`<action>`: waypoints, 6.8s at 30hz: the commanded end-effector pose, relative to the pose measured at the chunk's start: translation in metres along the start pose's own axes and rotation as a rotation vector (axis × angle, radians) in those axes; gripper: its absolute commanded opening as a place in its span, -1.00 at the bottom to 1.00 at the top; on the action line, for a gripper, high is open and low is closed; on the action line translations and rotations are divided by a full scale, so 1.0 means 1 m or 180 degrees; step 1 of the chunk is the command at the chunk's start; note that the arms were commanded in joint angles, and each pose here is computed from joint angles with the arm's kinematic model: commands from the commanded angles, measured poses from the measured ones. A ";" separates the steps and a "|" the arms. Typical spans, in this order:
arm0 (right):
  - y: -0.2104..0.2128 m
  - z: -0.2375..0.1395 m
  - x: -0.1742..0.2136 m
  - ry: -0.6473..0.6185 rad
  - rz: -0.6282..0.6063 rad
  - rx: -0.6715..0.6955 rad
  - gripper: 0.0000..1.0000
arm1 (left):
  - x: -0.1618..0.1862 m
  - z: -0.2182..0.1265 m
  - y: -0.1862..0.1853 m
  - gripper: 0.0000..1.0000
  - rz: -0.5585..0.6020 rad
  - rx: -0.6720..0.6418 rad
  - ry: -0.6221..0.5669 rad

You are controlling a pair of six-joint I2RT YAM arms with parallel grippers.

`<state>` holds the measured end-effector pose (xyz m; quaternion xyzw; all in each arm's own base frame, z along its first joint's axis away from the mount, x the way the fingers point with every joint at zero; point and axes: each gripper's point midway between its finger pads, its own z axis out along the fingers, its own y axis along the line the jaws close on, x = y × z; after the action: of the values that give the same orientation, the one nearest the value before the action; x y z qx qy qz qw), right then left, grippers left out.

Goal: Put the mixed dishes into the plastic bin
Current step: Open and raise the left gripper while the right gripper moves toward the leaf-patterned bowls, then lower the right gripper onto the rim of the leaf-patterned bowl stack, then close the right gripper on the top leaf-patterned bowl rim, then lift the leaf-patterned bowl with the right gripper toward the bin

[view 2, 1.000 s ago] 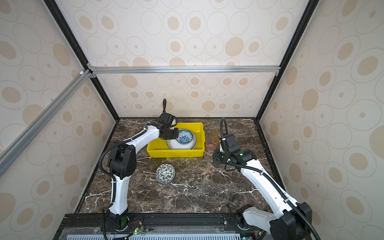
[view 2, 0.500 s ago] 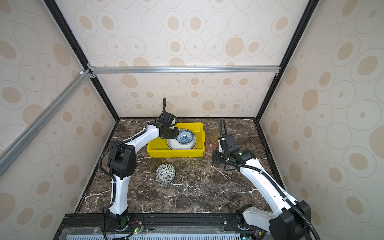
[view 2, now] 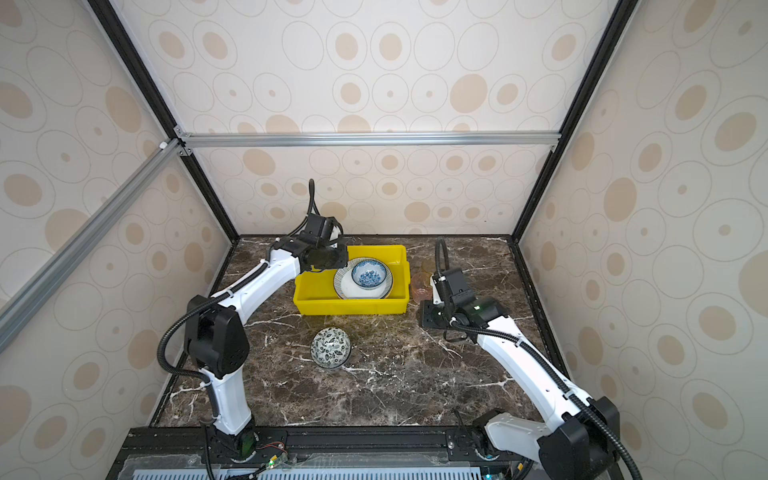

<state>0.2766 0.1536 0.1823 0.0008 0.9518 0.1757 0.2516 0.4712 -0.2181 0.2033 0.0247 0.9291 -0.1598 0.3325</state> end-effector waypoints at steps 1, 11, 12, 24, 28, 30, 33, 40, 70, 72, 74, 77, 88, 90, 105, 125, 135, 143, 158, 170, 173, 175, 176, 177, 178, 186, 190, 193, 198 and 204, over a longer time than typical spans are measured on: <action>0.015 -0.002 -0.005 -0.0031 -0.0020 -0.0081 -0.03 | 0.000 -0.020 0.008 -0.68 0.0067 -0.0084 -0.0091; 0.050 0.012 0.001 0.0074 -0.0239 -0.0156 -0.04 | 0.033 -0.068 0.023 -0.68 0.0077 -0.0096 -0.0211; 0.055 0.014 0.001 0.0087 -0.0271 -0.0168 -0.04 | 0.037 -0.073 0.025 -0.68 0.0076 -0.0100 -0.0232; 0.107 0.040 0.014 0.0281 -0.0572 -0.0289 -0.05 | 0.075 -0.120 0.058 -0.66 -0.0024 -0.0290 -0.0366; 0.118 0.045 0.017 0.0330 -0.0648 -0.0294 -0.05 | 0.086 -0.126 0.061 -0.65 -0.0076 -0.0219 -0.0379; 0.122 0.046 0.019 0.0341 -0.0680 -0.0295 -0.05 | 0.090 -0.129 0.063 -0.64 -0.0093 -0.0213 -0.0389; 0.128 0.048 0.022 0.0367 -0.0709 -0.0305 -0.05 | 0.096 -0.133 0.066 -0.64 -0.0106 -0.0227 -0.0386; 0.142 0.058 0.032 0.0450 -0.0777 -0.0316 -0.06 | 0.117 -0.142 0.073 -0.63 -0.0144 -0.0220 -0.0363; 0.170 0.093 0.058 0.0740 -0.0967 -0.0220 -0.09 | 0.197 -0.148 0.109 -0.60 -0.0604 -0.0406 -0.0200; 0.171 0.096 0.058 0.0750 -0.0983 -0.0210 -0.09 | 0.197 -0.149 0.114 -0.60 -0.0632 -0.0505 -0.0223; 0.171 0.099 0.059 0.0755 -0.0991 -0.0190 -0.11 | 0.195 -0.151 0.117 -0.60 -0.0632 -0.0558 -0.0244; 0.169 0.103 0.060 0.0766 -0.1003 -0.0156 -0.13 | 0.193 -0.152 0.118 -0.59 -0.0648 -0.0577 -0.0271; 0.170 0.117 0.068 0.0830 -0.0965 -0.0124 -0.18 | 0.196 -0.138 0.114 -0.57 -0.0718 -0.0494 -0.0187; 0.172 0.119 0.068 0.0831 -0.0953 -0.0127 -0.19 | 0.196 -0.137 0.114 -0.57 -0.0717 -0.0495 -0.0195; 0.173 0.136 0.074 0.0903 -0.0996 0.0014 -0.29 | 0.201 -0.130 0.118 -0.57 -0.0693 -0.0537 -0.0138; 0.172 0.144 0.078 0.0936 -0.1089 0.0149 -0.64 | 0.202 -0.125 0.120 -0.57 -0.0690 -0.0538 -0.0111; 0.172 0.145 0.081 0.0953 -0.1095 0.0165 -0.69 | 0.201 -0.125 0.120 -0.58 -0.0680 -0.0533 -0.0112; 0.172 0.146 0.082 0.0966 -0.1103 0.0173 -0.84 | 0.201 -0.125 0.120 -0.57 -0.0681 -0.0527 -0.0118; 0.183 0.139 0.083 0.0992 -0.1151 0.0028 -1.00 | 0.197 -0.127 0.120 -0.57 -0.0687 -0.0535 -0.0136; 0.197 0.122 0.074 0.0931 -0.1221 -0.0159 -1.00 | 0.184 -0.138 0.118 -0.56 -0.0673 -0.0534 -0.0238; 0.200 0.116 0.069 0.0883 -0.1237 -0.0193 -1.00 | 0.184 -0.140 0.118 -0.56 -0.0677 -0.0542 -0.0239; 0.202 0.112 0.066 0.0853 -0.1246 -0.0219 -1.00 | 0.182 -0.141 0.118 -0.56 -0.0682 -0.0541 -0.0254; 0.202 0.110 0.065 0.0844 -0.1246 -0.0225 -1.00 | 0.181 -0.142 0.118 -0.56 -0.0686 -0.0540 -0.0266; 0.203 0.108 0.064 0.0830 -0.1255 -0.0232 -1.00 | 0.179 -0.142 0.117 -0.56 -0.0684 -0.0534 -0.0277; 0.204 0.105 0.063 0.0817 -0.1264 -0.0248 -1.00 | 0.178 -0.143 0.117 -0.56 -0.0685 -0.0532 -0.0281; 0.209 0.085 0.052 0.0672 -0.1274 -0.0358 -1.00 | 0.169 -0.148 0.113 -0.56 -0.0683 -0.0516 -0.0332; 0.211 0.080 0.051 0.0644 -0.1267 -0.0428 -1.00 | 0.168 -0.150 0.113 -0.56 -0.0694 -0.0524 -0.0337; 0.209 0.077 0.049 0.0612 -0.1266 -0.0419 -1.00 | 0.165 -0.154 0.113 -0.55 -0.0696 -0.0540 -0.0358; 0.203 0.068 0.042 0.0488 -0.1293 -0.0354 -1.00 | 0.158 -0.161 0.112 -0.55 -0.0692 -0.0554 -0.0411; 0.193 0.057 0.031 0.0327 -0.1327 -0.0251 -1.00 | 0.156 -0.163 0.110 -0.55 -0.0696 -0.0530 -0.0410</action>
<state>0.2579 0.3647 0.1626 -0.2161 0.9428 0.1546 0.2012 0.2660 -0.0769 0.1788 -0.1119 0.9175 -0.1249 0.3607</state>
